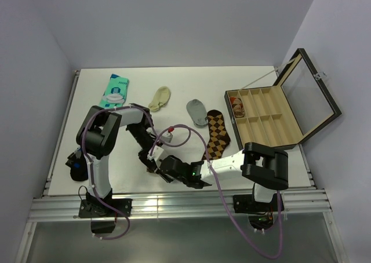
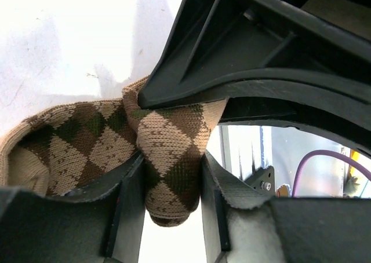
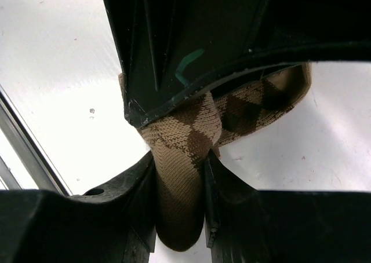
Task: Roll the socks
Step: Roll the sock at the center of the board.
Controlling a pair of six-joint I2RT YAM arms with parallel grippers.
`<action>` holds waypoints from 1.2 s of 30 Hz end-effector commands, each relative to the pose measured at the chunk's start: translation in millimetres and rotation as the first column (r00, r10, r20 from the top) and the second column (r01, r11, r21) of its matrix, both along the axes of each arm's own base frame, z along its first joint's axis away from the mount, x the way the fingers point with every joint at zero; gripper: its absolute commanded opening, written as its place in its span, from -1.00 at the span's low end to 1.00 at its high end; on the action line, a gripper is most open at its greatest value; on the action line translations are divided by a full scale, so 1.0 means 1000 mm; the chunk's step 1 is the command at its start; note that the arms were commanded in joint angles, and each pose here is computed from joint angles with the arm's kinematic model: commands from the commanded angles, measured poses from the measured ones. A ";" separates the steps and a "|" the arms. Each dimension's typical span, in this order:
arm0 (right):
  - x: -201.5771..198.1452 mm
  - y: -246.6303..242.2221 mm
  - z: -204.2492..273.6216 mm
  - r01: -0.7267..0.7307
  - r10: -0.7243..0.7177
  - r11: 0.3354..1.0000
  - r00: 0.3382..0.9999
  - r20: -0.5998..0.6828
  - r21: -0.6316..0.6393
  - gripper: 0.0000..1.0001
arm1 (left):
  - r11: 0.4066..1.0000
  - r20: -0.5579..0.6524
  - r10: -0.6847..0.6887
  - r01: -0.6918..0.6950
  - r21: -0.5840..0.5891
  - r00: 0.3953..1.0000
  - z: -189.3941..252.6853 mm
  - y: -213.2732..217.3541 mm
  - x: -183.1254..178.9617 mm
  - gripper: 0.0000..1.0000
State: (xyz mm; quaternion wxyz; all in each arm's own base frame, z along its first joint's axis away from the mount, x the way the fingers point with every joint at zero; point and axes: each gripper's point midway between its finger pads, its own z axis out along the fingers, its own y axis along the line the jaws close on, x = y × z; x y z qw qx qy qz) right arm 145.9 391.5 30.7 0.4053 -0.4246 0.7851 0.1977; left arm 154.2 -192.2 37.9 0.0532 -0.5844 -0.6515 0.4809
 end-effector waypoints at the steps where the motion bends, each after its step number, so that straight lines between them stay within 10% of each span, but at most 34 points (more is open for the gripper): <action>1: -0.005 -0.008 -0.007 -0.003 0.002 0.999 1.000 -0.023 -0.032 -0.50 | 0.999 0.037 0.027 -0.025 -0.036 0.999 0.025 -0.003 0.007 -0.15; 16: -0.009 -0.012 -0.017 -0.012 0.010 0.998 0.999 -0.043 -0.069 -0.51 | 0.993 0.103 0.121 -0.119 -0.025 0.987 0.033 0.005 0.038 0.00; 36: -0.012 -0.008 -0.028 -0.025 0.017 0.994 0.997 -0.070 -0.108 -0.53 | 0.886 0.415 0.409 -0.462 0.032 0.813 0.009 0.018 0.118 0.25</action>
